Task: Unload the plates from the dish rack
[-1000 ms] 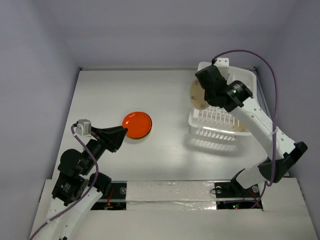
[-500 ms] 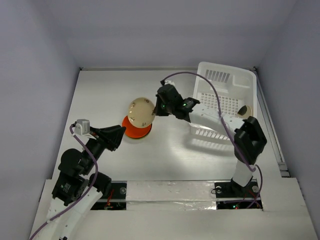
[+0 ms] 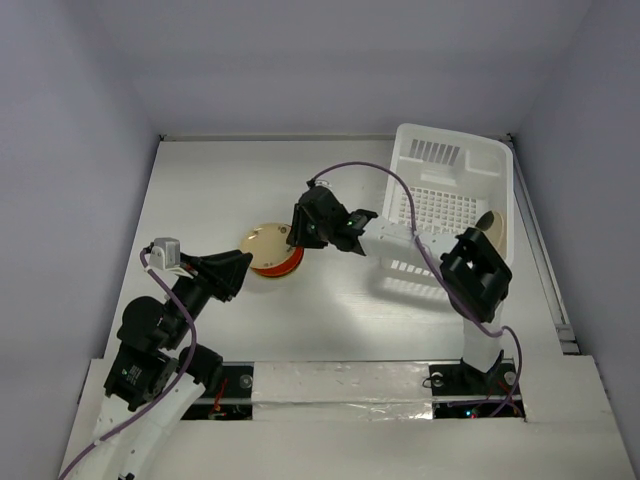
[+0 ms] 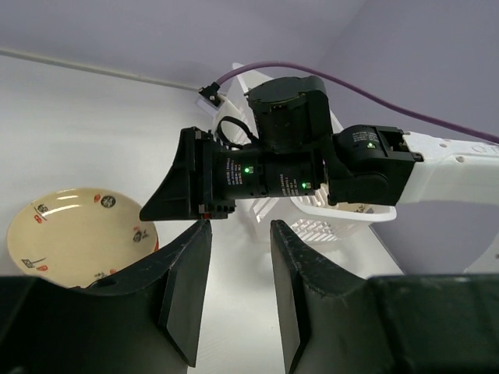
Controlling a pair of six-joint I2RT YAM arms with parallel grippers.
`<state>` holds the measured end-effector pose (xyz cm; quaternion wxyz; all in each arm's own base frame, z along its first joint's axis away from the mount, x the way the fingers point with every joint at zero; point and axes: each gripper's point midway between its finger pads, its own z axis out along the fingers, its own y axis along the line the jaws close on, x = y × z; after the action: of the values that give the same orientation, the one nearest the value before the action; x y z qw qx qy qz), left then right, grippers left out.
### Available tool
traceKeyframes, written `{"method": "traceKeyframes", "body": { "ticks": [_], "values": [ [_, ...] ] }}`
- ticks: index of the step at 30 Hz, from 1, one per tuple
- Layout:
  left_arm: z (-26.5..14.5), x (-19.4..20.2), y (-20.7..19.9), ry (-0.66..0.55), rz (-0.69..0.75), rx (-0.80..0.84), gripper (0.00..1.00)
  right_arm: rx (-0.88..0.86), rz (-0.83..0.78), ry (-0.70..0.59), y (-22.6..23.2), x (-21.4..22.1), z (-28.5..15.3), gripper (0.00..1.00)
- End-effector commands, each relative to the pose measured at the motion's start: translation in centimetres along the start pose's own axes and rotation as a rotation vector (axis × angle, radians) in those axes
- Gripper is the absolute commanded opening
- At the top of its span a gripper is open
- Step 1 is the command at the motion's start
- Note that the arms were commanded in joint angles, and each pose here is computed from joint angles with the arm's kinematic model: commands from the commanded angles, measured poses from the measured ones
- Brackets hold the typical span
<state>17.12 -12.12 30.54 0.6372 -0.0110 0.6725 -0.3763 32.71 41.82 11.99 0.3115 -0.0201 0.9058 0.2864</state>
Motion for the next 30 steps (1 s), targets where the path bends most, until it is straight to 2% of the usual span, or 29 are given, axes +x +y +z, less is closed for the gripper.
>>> {"method": "traceKeyframes", "body": {
  "ticks": [1, 4, 6, 8, 9, 10, 11, 12, 13, 19, 20, 22, 23, 25, 27, 30],
  "values": [
    [0.0, -1.3, -0.9, -0.039, -0.001, 0.031, 0.33, 0.012, 0.004, -0.069, 0.4, -1.8, -2.4, 0.47],
    [0.0, -1.2, -1.0, -0.036, 0.001, 0.035, 0.33, 0.067, -0.009, -0.111, -0.6, -2.8, -4.3, 0.60],
    [0.0, -1.2, -1.0, -0.036, 0.001, 0.035, 0.34, 0.161, -0.019, -0.164, -2.3, -3.9, -6.0, 0.60],
    [-0.1, -1.3, -1.1, -0.041, 0.000, 0.040, 0.34, 0.207, -0.009, -0.243, -3.2, -5.6, -9.2, 0.47],
    [-0.2, -1.3, -1.1, -0.041, 0.000, 0.042, 0.34, 0.246, -0.003, -0.283, -4.0, -6.3, -10.5, 0.38],
    [-0.2, -1.4, -1.2, -0.045, 0.002, 0.047, 0.34, 0.361, -0.015, -0.331, -6.4, -6.9, -12.4, 0.29],
    [-0.2, -1.3, -1.3, -0.043, 0.002, 0.053, 0.34, 0.395, 0.018, -0.389, -7.5, -8.4, -15.2, 0.08],
    [-0.3, -1.4, -1.4, -0.044, 0.001, 0.058, 0.34, 0.470, 0.038, -0.421, -9.9, -9.3, -16.7, 0.01],
    [-0.3, -1.3, -1.6, -0.042, 0.004, 0.067, 0.34, 0.568, 0.035, -0.436, -12.5, -9.4, -18.5, 0.00],
    [-0.8, -1.6, -2.0, -0.058, 0.006, 0.090, 0.30, 0.874, 0.214, -0.557, -26.1, -10.7, -29.6, 0.00],
    [-0.8, -1.7, -2.0, -0.063, 0.006, 0.091, 0.30, 0.905, 0.205, -0.564, -27.4, -10.8, -31.1, 0.02],
    [-1.1, -1.9, -2.1, -0.073, 0.009, 0.099, 0.29, 0.907, 0.236, -0.602, -28.9, -11.1, -33.5, 0.11],
    [-1.1, -1.9, -2.2, -0.074, 0.009, 0.102, 0.29, 0.960, 0.236, -0.602, -30.6, -11.3, -35.0, 0.25],
    [-1.3, -2.1, -2.4, -0.081, 0.006, 0.111, 0.30, 0.990, 0.237, -0.582, -31.5, -11.6, -36.0, 0.40],
    [-1.4, -2.1, -2.4, -0.083, 0.008, 0.112, 0.30, 1.057, 0.222, -0.543, -33.1, -11.7, -37.1, 0.46],
    [-1.6, -2.3, -2.5, -0.091, 0.008, 0.115, 0.30, 1.096, 0.199, -0.439, -34.8, -11.5, -36.7, 0.47]
  ]
}}
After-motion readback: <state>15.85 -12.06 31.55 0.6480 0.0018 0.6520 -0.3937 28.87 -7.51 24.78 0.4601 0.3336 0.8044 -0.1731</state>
